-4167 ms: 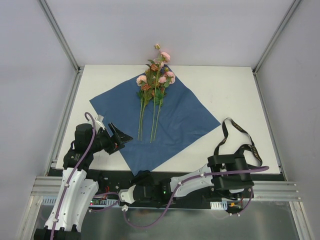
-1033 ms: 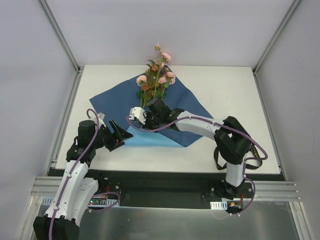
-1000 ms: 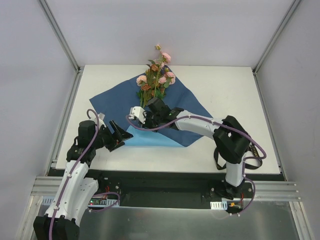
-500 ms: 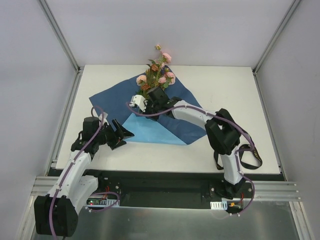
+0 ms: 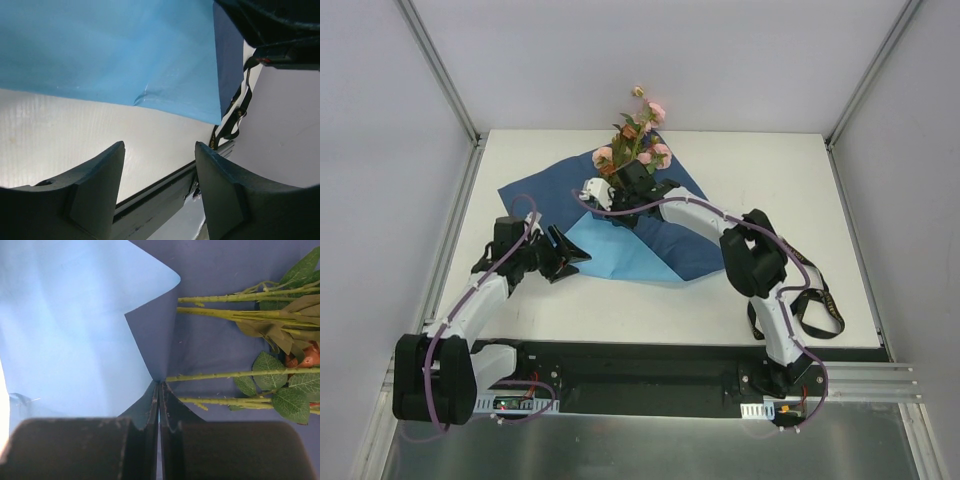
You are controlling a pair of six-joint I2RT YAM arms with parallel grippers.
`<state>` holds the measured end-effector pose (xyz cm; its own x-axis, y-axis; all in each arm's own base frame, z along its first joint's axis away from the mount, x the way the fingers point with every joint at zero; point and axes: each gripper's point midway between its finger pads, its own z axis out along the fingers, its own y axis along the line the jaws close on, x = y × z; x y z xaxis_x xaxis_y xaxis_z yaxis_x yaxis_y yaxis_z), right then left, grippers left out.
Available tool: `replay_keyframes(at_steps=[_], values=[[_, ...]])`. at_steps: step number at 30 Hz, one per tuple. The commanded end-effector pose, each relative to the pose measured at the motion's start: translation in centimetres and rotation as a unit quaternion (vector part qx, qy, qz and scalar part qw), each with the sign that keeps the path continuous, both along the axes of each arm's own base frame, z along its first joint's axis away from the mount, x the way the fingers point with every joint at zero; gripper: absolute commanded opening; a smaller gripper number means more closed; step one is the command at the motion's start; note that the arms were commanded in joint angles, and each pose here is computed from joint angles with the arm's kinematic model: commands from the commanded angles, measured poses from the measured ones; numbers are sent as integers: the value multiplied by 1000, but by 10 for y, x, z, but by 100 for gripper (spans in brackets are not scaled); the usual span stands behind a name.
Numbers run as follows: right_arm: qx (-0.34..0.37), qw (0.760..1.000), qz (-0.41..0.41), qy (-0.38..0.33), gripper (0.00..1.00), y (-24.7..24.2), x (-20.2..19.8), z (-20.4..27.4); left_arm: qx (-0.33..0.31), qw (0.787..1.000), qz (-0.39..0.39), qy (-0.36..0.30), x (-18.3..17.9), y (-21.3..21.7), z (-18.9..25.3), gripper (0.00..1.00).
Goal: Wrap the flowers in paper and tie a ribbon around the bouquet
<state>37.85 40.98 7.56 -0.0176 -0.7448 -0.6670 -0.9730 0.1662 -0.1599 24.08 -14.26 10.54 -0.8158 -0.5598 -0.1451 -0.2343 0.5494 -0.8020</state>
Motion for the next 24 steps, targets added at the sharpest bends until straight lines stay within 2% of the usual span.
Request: replay_keyframes(at_steps=[1,7,15,19,20,23,24], values=[[12,999,33,-5,0,7,3,9,-10,999,-4,-42,27,-4,21,56],[19,999,40,4,0,11,6,7,8,999,20,-25,48,2,4,41],[16,999,41,4,1,15,14,1,79,993,84,5,69,28,-36,20],[15,999,38,6,0,16,15,-1,99,989,101,32,70,35,-59,1],[16,999,36,6,1,16,16,0,104,988,101,47,68,36,-68,0],[17,1000,20,11,8,14,16,3,107,984,110,90,63,38,-90,0],[20,1000,4,16,19,13,17,7,105,984,109,97,62,37,-93,0]])
